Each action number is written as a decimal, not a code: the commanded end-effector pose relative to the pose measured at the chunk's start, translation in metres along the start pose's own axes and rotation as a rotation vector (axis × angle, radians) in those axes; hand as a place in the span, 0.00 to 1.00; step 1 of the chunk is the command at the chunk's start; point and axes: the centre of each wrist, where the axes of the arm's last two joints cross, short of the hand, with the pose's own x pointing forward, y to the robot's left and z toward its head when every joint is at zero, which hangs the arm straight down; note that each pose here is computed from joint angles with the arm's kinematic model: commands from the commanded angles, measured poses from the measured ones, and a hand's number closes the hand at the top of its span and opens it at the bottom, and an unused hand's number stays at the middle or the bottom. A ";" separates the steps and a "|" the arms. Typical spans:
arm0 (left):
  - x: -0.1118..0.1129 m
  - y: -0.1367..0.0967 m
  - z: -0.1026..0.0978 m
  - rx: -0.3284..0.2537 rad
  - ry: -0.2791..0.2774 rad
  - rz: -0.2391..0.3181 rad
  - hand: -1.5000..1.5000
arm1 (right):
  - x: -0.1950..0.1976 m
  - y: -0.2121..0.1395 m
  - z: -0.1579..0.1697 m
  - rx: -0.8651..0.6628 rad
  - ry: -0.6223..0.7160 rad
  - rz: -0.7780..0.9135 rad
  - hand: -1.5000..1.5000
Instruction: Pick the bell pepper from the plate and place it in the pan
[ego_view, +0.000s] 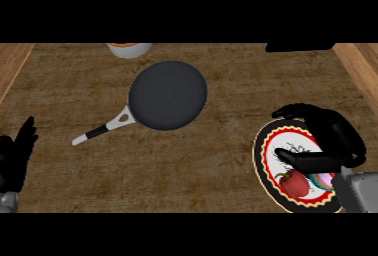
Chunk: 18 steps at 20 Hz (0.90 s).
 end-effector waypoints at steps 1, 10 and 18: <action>0.007 -0.003 -0.005 -0.063 0.034 -0.012 0.50 | -0.014 -0.037 0.078 -0.127 -0.079 -0.091 1.00; 0.018 -0.026 -0.010 -0.081 0.023 -0.008 0.50 | 0.050 -0.094 0.100 0.175 -0.083 0.216 0.00; 0.024 -0.017 -0.019 -0.059 0.035 -0.019 0.50 | 0.126 -0.062 0.053 0.432 0.108 0.770 0.00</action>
